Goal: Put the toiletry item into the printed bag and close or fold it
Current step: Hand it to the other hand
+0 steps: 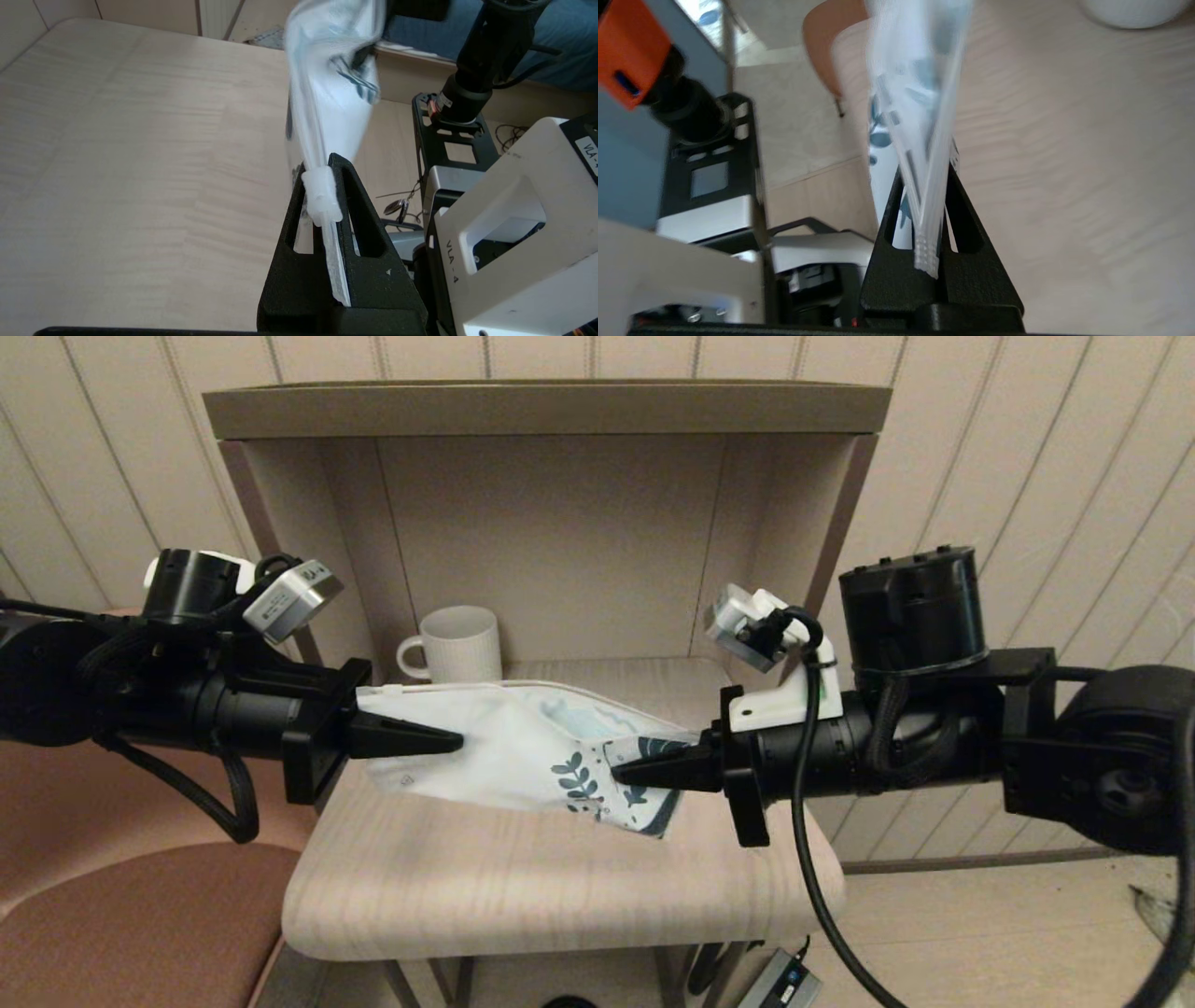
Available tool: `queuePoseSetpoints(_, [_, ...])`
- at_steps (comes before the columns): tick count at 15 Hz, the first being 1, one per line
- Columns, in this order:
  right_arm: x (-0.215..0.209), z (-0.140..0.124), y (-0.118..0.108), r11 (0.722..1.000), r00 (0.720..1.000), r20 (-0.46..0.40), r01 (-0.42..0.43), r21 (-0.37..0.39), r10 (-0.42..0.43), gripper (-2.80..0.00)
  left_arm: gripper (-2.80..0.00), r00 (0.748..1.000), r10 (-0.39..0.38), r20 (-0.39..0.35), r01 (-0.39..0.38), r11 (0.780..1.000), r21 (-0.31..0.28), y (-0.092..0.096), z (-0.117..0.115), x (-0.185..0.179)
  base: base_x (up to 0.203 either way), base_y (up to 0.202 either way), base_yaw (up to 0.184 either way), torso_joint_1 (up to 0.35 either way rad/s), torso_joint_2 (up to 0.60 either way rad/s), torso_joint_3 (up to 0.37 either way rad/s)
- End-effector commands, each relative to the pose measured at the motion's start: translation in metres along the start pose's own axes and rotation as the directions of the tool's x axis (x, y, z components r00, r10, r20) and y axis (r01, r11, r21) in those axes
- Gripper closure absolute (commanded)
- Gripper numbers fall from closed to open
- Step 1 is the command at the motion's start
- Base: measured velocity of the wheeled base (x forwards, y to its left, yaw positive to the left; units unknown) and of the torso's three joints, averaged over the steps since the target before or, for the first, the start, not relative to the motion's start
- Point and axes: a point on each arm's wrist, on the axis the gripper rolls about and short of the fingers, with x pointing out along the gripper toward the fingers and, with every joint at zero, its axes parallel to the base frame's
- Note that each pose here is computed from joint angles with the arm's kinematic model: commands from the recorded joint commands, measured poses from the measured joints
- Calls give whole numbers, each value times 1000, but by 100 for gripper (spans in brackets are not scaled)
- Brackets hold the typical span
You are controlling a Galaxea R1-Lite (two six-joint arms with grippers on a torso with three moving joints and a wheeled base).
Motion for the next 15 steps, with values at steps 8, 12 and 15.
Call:
queuePoseSetpoints(8, [0,5,4,997,997,-19,71,-9,-71,0,0,1000,-9,3,9,1000,0,0,-1,1,0,0,0,0,0,0])
queuePoseSetpoints(12, [-9,16,5,996,996,17,87,-25,-87,0,0,1000,4,-7,-4,1000,-3,3,-1,2,0,0,0,0,0,0])
queuePoseSetpoints(15, [-22,31,3,993,992,43,117,-31,-115,0,0,1000,1,-11,-1,1000,-8,3,-3,4,0,0,0,0,0,0])
